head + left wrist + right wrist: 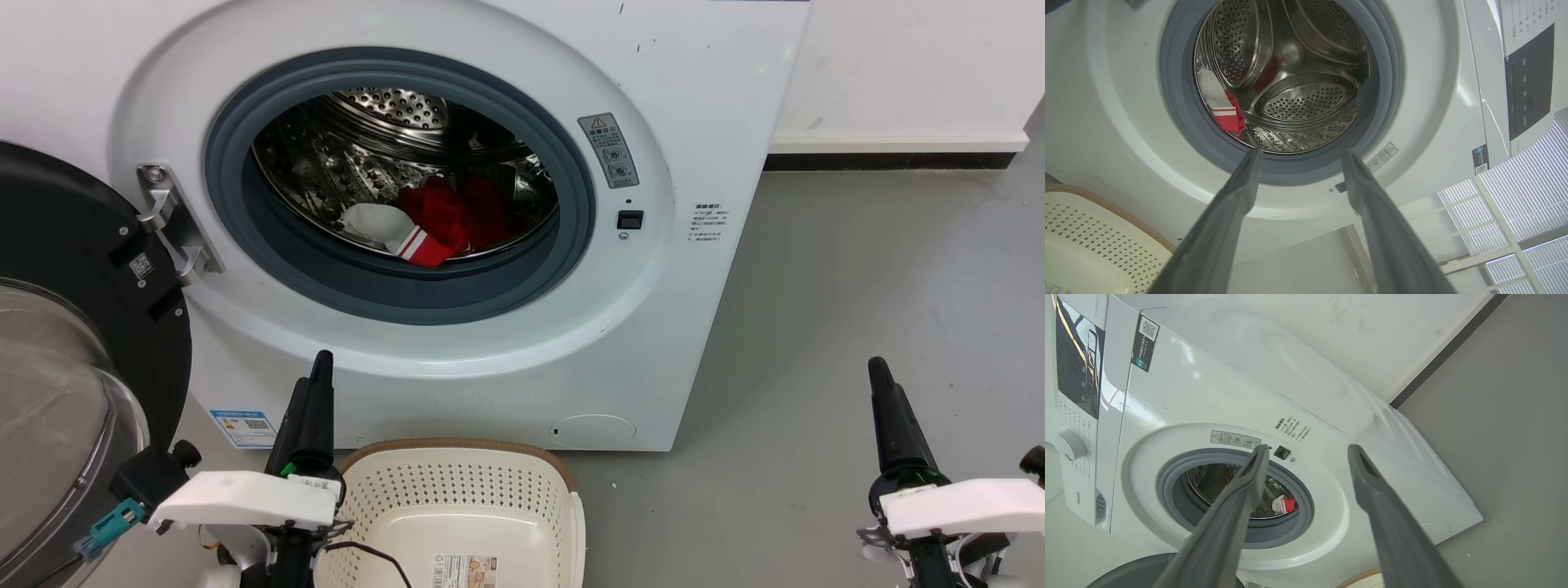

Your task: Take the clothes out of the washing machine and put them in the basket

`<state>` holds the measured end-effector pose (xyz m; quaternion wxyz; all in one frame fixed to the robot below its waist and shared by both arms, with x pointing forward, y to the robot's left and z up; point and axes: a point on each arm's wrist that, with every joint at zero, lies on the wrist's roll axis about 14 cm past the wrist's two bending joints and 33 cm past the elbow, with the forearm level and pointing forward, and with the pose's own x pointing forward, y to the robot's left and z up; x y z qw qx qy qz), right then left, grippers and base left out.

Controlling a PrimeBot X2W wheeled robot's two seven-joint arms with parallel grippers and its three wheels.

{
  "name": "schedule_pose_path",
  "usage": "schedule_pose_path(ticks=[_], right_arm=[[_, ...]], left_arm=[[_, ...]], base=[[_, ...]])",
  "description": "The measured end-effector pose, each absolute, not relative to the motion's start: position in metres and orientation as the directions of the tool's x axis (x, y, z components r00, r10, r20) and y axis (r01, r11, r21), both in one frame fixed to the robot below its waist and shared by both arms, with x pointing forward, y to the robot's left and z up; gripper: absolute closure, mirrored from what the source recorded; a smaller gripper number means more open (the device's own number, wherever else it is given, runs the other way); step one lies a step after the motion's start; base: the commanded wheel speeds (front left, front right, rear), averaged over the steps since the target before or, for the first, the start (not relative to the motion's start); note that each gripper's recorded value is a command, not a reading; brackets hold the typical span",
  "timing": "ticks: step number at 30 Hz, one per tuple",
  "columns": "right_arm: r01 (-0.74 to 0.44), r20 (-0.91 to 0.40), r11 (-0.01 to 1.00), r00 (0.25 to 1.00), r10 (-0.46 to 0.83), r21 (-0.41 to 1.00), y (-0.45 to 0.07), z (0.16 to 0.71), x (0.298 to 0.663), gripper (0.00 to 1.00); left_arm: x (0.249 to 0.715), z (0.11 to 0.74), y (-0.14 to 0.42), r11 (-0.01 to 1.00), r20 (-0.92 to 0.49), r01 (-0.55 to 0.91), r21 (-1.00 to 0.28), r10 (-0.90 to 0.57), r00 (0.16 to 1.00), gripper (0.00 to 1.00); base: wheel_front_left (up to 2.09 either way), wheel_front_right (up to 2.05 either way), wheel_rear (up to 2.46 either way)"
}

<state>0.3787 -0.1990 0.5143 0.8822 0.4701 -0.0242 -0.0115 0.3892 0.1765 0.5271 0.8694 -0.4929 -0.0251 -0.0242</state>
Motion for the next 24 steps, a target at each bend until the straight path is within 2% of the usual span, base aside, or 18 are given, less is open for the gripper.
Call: schedule_pose_path(ticks=[12,24], right_arm=[[-0.013,0.046,0.753,0.999,-0.023,0.658,-0.1940,0.5156,0.3757,0.00],[-0.024,0.059,0.859,0.998,-0.008,0.511,-0.1905,0.5158,0.3746,0.00]], left_arm=[[0.3905,0.5314,0.1708,0.703,0.087,0.084,-0.706,-0.033,0.996,0.00],[0.3894,0.5287,0.1692,0.824,0.088,0.084,-0.560,-0.041,0.995,0.00]], base=[[0.00,0.00,0.00],[0.00,0.00,0.00]])
